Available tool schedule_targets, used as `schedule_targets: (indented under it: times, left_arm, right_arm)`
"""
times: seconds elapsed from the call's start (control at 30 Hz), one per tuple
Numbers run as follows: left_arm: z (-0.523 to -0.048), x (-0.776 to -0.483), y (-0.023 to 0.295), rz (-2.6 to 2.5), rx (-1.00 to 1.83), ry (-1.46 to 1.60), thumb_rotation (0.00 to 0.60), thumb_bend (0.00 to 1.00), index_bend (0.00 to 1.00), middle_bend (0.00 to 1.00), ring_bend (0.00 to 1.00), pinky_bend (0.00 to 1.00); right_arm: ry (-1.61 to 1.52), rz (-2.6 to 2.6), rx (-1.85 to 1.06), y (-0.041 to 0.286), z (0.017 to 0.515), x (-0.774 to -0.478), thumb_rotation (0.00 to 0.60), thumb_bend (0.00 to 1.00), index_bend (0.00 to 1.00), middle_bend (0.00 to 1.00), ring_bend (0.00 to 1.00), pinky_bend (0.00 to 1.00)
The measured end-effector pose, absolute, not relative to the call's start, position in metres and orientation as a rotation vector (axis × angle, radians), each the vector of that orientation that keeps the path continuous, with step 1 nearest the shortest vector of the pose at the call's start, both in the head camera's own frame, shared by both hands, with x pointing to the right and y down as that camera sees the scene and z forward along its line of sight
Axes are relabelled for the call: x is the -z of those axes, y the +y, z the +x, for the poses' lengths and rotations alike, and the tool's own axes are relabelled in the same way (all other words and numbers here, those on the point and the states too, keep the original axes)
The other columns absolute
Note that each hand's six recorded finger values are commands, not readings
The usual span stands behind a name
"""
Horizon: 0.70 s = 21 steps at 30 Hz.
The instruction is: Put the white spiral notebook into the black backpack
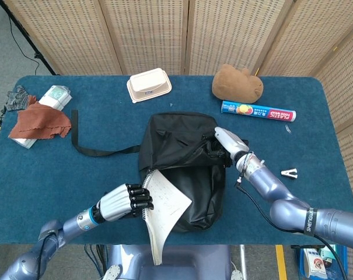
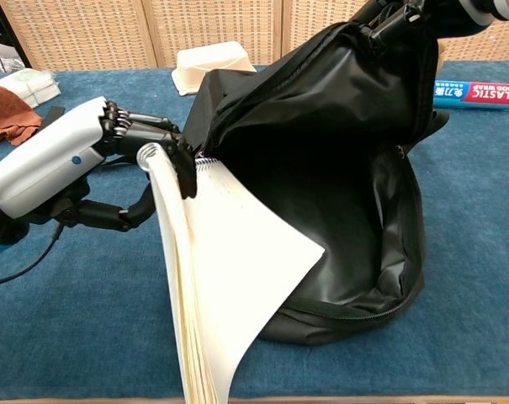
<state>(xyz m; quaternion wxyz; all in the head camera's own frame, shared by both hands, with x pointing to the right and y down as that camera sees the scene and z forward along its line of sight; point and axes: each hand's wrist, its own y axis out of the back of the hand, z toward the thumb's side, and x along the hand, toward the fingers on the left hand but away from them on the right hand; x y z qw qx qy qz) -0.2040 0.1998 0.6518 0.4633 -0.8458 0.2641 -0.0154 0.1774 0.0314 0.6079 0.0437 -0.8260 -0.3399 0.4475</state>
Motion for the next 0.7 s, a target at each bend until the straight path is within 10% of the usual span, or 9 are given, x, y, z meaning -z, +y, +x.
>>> schedule_targets:
  times: [0.3,0.7]
  left_arm:
    - [-0.23,-0.654,0.198,-2.069,0.121,0.503,0.6,0.46,0.51,0.38,0.33,0.51]
    - [-0.239,-0.643,0.197,-1.992,0.133,0.493,0.6,0.44,0.41,0.18,0.11,0.11]
  right_arm:
    - [-1.027,-2.53,-1.368,0.034,0.173,-0.61,0.6,0.82,0.6,0.57,0.52,0.65]
    - [-1.02,-2.53,-1.368,0.037,0.169,-0.611,0.6,0.82,0.6,0.57,0.52,0.65]
